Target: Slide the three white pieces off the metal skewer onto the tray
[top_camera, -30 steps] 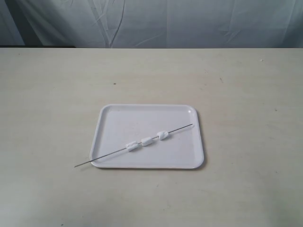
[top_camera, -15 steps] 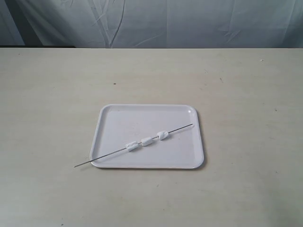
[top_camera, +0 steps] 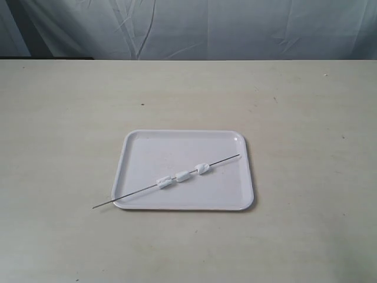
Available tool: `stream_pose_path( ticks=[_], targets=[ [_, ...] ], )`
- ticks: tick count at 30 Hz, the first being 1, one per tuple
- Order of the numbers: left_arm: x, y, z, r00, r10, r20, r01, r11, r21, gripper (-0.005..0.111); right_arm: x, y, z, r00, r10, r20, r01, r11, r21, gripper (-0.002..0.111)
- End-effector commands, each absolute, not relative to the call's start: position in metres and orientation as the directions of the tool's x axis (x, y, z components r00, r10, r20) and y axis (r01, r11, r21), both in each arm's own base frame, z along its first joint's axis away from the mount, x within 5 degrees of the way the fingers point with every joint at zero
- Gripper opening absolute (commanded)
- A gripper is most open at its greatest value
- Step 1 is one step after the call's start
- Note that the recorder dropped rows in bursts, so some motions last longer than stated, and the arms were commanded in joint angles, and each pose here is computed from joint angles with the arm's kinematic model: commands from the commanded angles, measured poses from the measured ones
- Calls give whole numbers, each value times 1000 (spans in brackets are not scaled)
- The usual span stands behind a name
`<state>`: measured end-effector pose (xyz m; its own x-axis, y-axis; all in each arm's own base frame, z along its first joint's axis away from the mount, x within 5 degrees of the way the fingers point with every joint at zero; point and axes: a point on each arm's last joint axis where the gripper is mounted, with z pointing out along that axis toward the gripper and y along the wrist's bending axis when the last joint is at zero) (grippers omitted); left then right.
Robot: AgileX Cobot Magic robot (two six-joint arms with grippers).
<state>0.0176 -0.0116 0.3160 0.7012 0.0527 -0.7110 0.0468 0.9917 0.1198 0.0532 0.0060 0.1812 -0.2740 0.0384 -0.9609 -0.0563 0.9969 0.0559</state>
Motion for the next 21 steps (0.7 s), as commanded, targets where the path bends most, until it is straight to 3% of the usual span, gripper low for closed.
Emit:
stream_pose_path(
  ticks=[1,5,9,13,14,15,17,21],
  targets=[
    [28,-8,333,557,81,-826,21,994,111,4,53,6,181,-268,39,-963,-52,997,55,-1],
    [48,-10,343,535,63,-843,57,992,110,36,53,6,181,-268,39,-963,-52,997,55,-1],
    [68,-12,343,488,22,-873,105,991,84,57,53,6,181,-268,39,-963,-52,997,55,-1],
    [74,-24,357,632,-31,-774,227,963,146,57,53,6,181,-268,39,-963,-52,997,55,-1],
    [80,-23,357,569,-71,-819,253,963,93,53,53,6,181,-268,39,-963,-52,997,55,-1],
    [96,-18,356,367,-90,-926,218,976,-9,46,53,6,181,-268,39,-963,-52,997,55,-1],
    [123,-12,343,125,-33,-992,146,989,-14,43,53,6,181,-268,34,-963,-52,997,50,-1],
    [161,-28,313,-90,-14,-996,325,945,-43,43,53,6,181,-268,39,-963,-52,997,55,-1]
  ],
)
